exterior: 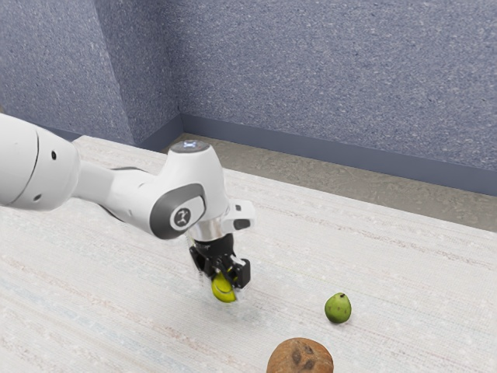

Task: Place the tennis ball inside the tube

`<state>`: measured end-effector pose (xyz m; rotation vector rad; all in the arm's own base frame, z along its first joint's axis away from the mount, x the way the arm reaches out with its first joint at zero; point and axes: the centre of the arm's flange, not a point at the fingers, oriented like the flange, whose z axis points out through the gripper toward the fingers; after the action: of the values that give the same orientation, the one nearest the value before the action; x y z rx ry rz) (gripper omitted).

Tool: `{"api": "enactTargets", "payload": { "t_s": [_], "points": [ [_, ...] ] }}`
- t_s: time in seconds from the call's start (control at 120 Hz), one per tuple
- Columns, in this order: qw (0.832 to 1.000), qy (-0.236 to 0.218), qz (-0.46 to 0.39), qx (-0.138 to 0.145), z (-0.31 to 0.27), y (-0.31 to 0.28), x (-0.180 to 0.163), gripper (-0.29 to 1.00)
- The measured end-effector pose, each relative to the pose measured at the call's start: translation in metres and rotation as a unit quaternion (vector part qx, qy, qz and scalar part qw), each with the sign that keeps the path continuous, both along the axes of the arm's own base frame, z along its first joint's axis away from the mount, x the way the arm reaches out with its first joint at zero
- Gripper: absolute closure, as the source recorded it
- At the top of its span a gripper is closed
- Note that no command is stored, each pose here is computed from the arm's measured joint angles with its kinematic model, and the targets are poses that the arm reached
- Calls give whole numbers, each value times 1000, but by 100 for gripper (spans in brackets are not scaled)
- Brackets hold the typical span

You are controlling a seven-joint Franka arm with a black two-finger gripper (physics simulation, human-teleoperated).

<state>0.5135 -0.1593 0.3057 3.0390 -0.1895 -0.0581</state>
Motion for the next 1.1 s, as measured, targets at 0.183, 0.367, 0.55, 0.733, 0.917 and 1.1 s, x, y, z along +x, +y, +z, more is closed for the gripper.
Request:
{"api": "enactTargets", "payload": {
  "t_s": [0.183,0.367,0.55,0.733,0.917,1.1],
  "points": [
    [1000,-14,3,-5,58,2,-9,42],
    [1000,-20,5,-4,104,4,-11,47],
    [1000,-20,9,2,140,11,-4,46],
    [999,-22,21,14,194,35,12,45],
    [999,-22,28,28,236,52,24,44],
    [998,-12,38,42,254,69,43,43]
  ]
}}
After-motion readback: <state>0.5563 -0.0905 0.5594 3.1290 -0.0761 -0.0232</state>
